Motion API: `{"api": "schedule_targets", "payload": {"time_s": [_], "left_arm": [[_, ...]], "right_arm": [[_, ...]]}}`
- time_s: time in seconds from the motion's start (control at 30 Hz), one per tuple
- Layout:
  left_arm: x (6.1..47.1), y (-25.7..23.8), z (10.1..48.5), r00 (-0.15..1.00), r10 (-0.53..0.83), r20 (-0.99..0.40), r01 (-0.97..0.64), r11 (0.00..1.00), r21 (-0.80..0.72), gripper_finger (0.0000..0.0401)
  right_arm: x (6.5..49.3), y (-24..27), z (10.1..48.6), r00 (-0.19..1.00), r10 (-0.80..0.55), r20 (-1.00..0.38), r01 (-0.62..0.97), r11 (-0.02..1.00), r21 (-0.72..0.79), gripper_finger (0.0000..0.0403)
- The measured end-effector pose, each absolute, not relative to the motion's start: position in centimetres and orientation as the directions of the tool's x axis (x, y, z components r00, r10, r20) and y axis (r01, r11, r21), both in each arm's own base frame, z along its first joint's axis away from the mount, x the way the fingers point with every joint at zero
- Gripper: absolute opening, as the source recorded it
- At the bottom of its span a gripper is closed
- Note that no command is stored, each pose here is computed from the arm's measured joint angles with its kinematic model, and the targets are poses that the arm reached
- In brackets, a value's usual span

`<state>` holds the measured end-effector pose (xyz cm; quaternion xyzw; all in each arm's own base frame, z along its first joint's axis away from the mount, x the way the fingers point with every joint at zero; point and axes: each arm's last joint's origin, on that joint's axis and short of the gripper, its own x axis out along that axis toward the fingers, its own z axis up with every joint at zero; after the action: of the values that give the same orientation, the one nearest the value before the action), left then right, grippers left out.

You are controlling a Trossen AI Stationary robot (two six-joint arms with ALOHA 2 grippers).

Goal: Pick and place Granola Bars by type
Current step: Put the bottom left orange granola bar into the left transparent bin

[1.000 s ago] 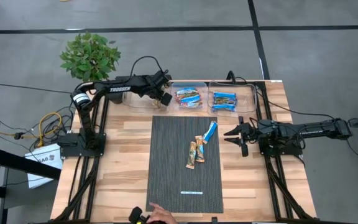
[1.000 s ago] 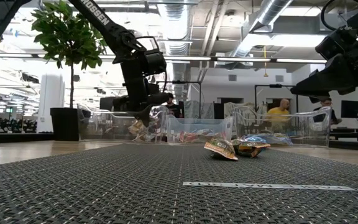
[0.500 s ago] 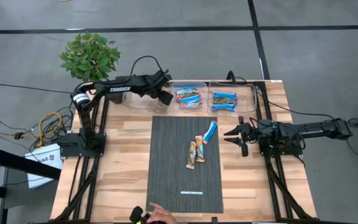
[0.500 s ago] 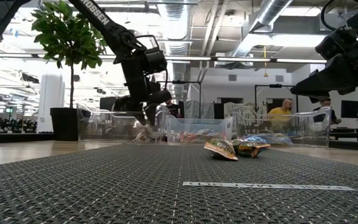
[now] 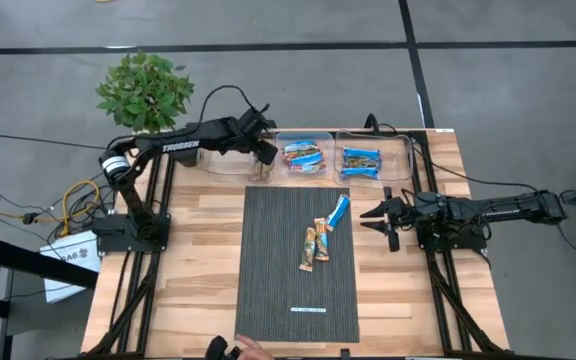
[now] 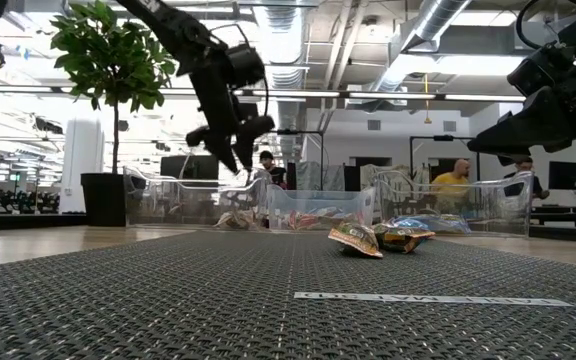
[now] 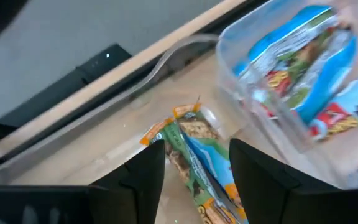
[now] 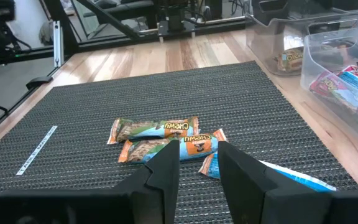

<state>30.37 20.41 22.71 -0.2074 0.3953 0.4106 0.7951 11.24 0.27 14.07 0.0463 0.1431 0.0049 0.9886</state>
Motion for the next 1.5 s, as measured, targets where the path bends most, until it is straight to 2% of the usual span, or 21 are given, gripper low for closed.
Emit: {"api": "schedule_targets", "payload": {"time_s": [0.17, 0.33, 0.53, 0.67, 0.83, 1.07, 1.3, 1.5], "left_arm": [[30.7, 18.1, 25.1, 0.421, 0.499, -0.758, -0.775, 0.631, -0.015, 0.0174], [31.5, 14.5, 27.0, 0.518, 0.454, -0.725, -0.645, 0.764, 0.018, 0.0174], [32.6, 9.3, 28.0, 0.627, 0.272, -0.730, -0.370, 0.929, 0.028, 0.0174], [33.4, 5.7, 28.0, 0.666, 0.129, -0.735, -0.161, 0.987, 0.027, 0.0174], [33.8, 1.8, 28.1, 0.681, -0.011, -0.733, 0.023, 1.000, 0.006, 0.0174], [33.9, -3.0, 27.8, 0.668, -0.112, -0.735, 0.171, 0.985, 0.006, 0.0174], [33.7, -6.7, 26.9, 0.633, -0.148, -0.759, 0.288, 0.956, 0.053, 0.0174], [34.3, -7.5, 26.3, 0.646, -0.107, -0.756, 0.384, 0.901, 0.200, 0.0174]], "right_arm": [[11.2, 0.3, 14.1, 0.959, 0.023, -0.282, 0.003, 0.996, 0.093, 0.0102], [11.2, 0.3, 14.1, 0.959, 0.022, -0.282, 0.004, 0.996, 0.093, 0.0102], [11.2, 0.3, 14.1, 0.959, 0.023, -0.282, 0.004, 0.996, 0.093, 0.0102], [11.2, 0.3, 14.1, 0.959, 0.023, -0.283, 0.004, 0.996, 0.093, 0.0102], [11.2, 0.3, 14.1, 0.959, 0.023, -0.282, 0.004, 0.996, 0.093, 0.0102], [11.2, 0.3, 14.1, 0.959, 0.023, -0.282, 0.004, 0.996, 0.093, 0.0102], [11.2, 0.3, 14.1, 0.959, 0.023, -0.283, 0.003, 0.996, 0.093, 0.0102], [11.2, 0.3, 14.1, 0.959, 0.022, -0.282, 0.004, 0.996, 0.093, 0.0102]]}}
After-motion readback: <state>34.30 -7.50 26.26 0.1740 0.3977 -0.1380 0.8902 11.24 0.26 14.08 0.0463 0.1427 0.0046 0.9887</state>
